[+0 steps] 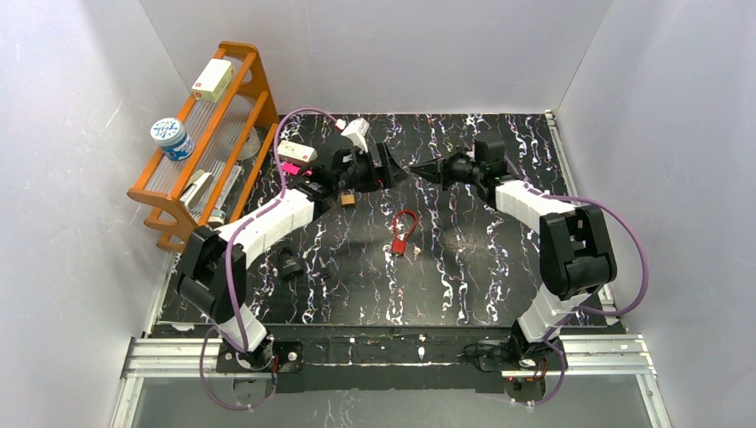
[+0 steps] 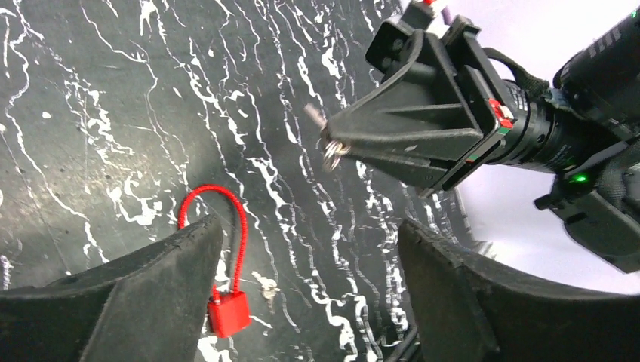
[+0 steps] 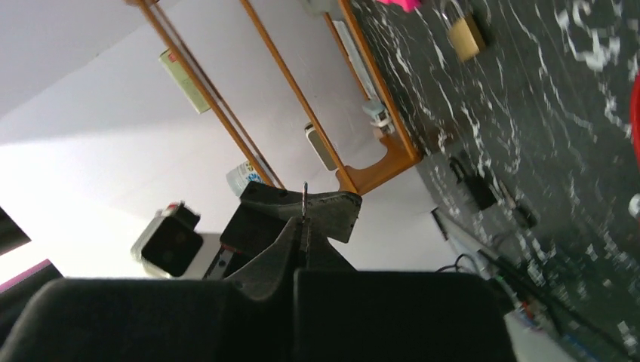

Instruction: Unlock with the key

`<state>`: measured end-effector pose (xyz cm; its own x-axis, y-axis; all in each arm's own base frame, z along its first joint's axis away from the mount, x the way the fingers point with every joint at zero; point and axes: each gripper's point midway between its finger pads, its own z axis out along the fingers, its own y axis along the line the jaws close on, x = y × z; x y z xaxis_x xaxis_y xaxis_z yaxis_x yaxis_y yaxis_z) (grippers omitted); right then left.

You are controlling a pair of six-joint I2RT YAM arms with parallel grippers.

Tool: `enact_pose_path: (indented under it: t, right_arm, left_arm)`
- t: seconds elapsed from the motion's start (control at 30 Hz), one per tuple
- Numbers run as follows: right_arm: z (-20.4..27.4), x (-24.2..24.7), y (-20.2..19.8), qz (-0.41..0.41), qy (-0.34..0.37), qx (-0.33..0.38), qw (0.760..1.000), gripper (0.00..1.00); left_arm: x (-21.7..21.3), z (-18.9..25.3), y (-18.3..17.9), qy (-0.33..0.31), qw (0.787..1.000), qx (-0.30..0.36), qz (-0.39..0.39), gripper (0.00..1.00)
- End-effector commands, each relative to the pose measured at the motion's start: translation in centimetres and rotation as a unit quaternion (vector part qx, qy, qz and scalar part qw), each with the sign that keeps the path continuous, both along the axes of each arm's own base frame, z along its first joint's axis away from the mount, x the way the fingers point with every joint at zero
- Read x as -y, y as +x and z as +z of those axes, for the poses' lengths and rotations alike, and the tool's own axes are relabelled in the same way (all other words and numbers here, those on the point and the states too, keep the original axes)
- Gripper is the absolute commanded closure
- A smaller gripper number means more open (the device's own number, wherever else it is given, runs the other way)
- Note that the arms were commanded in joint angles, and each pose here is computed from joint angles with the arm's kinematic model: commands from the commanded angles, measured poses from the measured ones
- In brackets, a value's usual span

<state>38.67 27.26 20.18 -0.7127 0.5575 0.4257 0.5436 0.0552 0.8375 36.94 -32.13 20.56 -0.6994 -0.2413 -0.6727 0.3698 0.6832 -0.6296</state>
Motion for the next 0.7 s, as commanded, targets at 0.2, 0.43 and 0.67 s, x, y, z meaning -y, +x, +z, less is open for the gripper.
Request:
enact_pose_path:
  t: [0.2,0.43,0.67]
  right_arm:
    - [10.6,1.5,-2.3,0.134,-0.009,0.401,0.906,0.99]
    - [14.4,1.9,-5.3,0.181,-0.038,0.520,0.834,0.99]
    - [15.9,2.0,-7.3,0.216,-0.032,0.580,0.785,0.99]
  left_arm:
    - [0.6,11.5,1.6,-0.174,0.984,0.031,-0.016,0.11]
    - [1.3,15.8,1.5,-0.252,0.964,0.053,-0.062,0.14]
    - [2.2,16.0,-0.8,-0.260,0.956,0.043,-0.133,0.36]
